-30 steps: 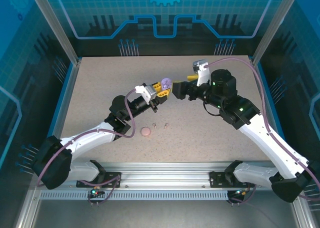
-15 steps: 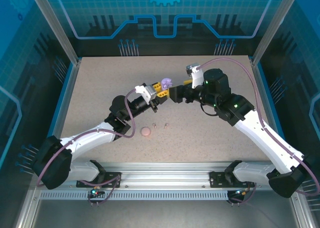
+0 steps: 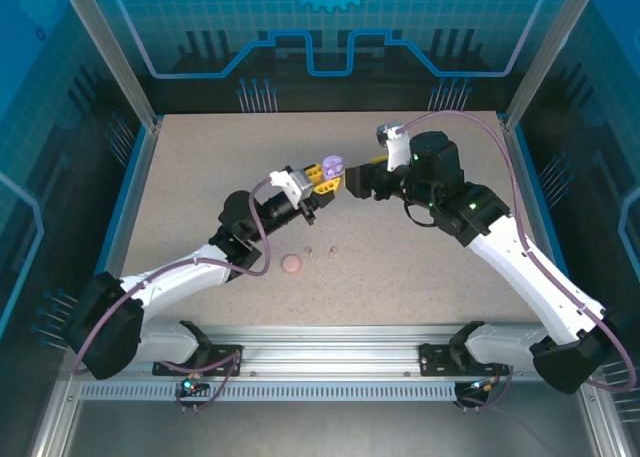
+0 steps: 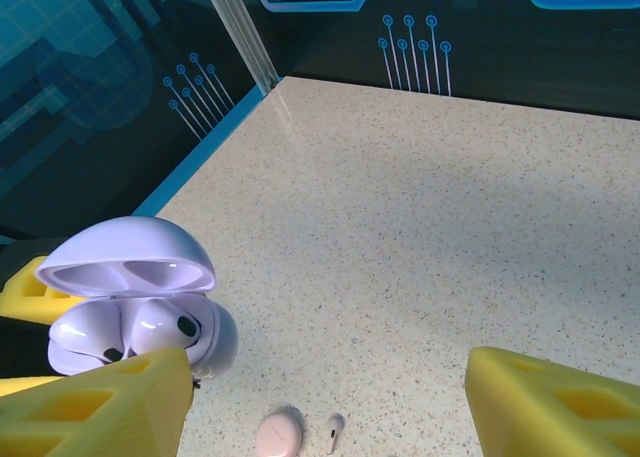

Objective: Insert the wireless bluetooth earbuds into the charging case

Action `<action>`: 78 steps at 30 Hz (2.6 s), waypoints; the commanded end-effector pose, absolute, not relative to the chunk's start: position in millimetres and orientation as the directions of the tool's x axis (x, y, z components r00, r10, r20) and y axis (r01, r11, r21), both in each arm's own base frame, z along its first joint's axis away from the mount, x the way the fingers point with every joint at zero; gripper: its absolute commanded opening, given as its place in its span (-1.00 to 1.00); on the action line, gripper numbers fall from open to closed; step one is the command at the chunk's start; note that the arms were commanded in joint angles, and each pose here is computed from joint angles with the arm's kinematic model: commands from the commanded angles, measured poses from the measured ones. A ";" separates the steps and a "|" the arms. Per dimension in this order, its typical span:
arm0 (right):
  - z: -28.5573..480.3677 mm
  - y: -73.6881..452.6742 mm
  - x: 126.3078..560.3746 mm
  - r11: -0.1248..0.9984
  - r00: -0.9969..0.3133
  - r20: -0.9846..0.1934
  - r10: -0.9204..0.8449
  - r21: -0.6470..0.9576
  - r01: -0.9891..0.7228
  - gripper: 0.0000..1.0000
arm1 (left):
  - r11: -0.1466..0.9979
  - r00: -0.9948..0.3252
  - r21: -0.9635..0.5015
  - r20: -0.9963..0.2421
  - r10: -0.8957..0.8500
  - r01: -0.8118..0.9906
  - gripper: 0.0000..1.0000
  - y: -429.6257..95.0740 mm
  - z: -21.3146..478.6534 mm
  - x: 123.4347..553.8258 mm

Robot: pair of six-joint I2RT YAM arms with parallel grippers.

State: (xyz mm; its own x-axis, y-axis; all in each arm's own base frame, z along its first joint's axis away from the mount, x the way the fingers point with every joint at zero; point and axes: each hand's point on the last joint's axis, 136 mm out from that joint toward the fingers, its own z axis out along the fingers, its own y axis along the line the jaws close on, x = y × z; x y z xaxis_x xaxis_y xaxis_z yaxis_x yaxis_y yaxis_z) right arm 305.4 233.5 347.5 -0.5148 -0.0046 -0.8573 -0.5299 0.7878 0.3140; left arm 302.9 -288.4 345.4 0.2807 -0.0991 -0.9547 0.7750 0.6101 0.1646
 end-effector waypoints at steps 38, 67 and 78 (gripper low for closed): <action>341.8 263.6 357.3 0.787 -0.725 -0.689 -0.029 0.431 -0.441 0.49 | 0.580 0.264 0.131 -0.953 -0.151 0.804 -1.00 -296.1 348.6 296.9; 255.5 108.8 321.9 0.875 -0.726 -0.591 0.351 0.484 0.029 0.60 | 0.553 -0.091 -0.125 -0.992 -0.089 0.824 -1.00 -345.5 255.6 324.3; 227.6 121.3 313.4 0.800 -0.762 -0.515 0.393 0.600 0.007 0.68 | 0.541 -0.209 -0.223 -0.974 -0.087 0.811 -1.00 -379.1 204.3 324.1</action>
